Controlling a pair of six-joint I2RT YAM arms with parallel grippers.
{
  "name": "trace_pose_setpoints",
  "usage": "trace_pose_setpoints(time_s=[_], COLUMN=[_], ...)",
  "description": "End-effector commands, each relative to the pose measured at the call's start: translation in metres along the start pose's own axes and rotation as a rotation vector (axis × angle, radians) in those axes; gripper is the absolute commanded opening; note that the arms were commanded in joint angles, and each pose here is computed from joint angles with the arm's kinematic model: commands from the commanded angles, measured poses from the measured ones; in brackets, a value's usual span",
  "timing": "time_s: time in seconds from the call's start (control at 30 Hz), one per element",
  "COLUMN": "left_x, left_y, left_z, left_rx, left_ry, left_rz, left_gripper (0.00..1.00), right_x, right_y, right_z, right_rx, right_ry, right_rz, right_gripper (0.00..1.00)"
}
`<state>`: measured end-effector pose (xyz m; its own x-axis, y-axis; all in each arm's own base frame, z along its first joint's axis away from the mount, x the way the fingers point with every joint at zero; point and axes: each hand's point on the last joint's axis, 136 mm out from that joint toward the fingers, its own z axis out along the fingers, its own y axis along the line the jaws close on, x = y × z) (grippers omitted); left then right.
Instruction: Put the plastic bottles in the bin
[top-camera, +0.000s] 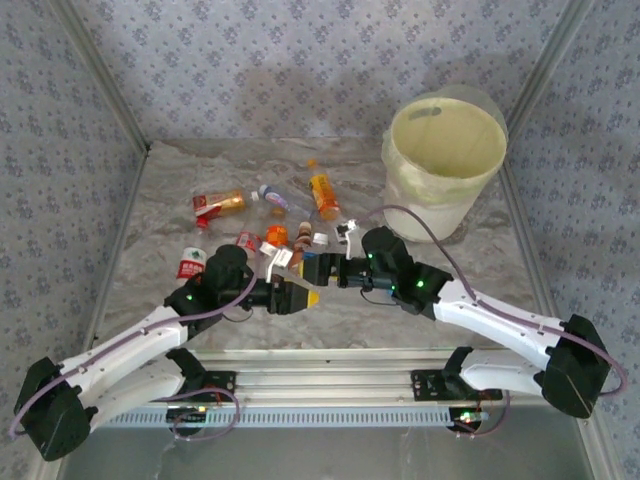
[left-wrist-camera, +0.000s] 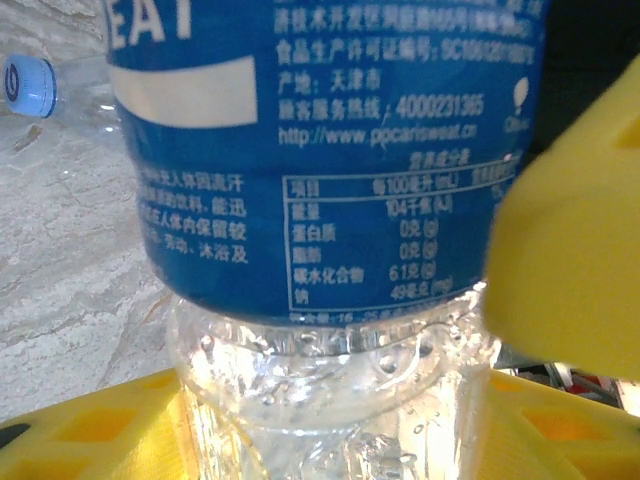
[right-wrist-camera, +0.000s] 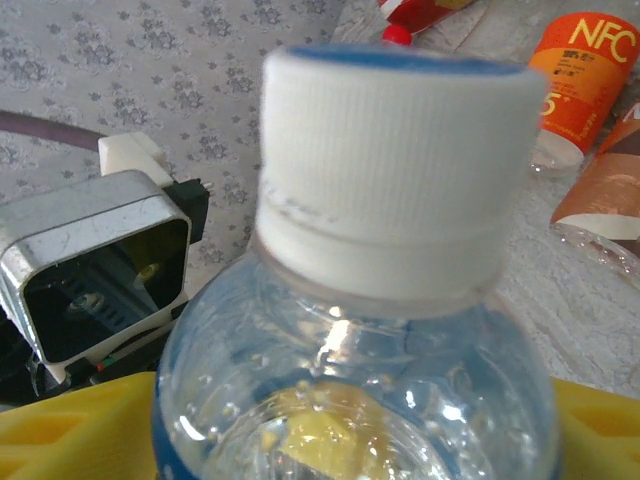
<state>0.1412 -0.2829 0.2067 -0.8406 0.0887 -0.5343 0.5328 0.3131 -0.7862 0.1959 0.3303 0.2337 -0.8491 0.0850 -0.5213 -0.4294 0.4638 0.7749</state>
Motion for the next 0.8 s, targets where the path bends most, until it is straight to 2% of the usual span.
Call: trace_pose_setpoints(time_s=[0.0, 0.1, 0.27, 0.5, 0.67, 0.77], left_x=[-0.01, -0.012, -0.018, -0.042, -0.067, -0.086], left_y=[-0.015, -0.016, -0.022, -0.055, -0.09, -0.109], left_z=[0.0, 0.0, -0.004, -0.029, -0.05, -0.061], left_rx=[0.046, 0.047, 0.04, -0.017, -0.031, -0.048], left_ry=[-0.029, -0.039, -0.053, -0.092, -0.145, -0.197], left_rz=[0.041, 0.047, 0.077, 0.281, 0.453, 0.552], left_gripper=[0.65, 0.71, 0.98, 1.0, 1.0, 1.0], right_x=[-0.012, -0.012, -0.015, -0.028, -0.035, -0.053], right_y=[0.025, 0.024, 0.022, 0.006, -0.007, -0.002], right_z=[-0.002, -0.006, -0.019, -0.07, -0.112, -0.143], right_rx=[-0.071, -0.064, -0.034, 0.077, 0.217, 0.316], right_ry=[-0.028, -0.035, -0.061, -0.145, -0.184, -0.245], right_rz=[-0.019, -0.02, -0.033, -0.086, -0.149, -0.23], right_gripper=[0.75, 0.69, 0.64, 0.63, 0.63, 0.63])
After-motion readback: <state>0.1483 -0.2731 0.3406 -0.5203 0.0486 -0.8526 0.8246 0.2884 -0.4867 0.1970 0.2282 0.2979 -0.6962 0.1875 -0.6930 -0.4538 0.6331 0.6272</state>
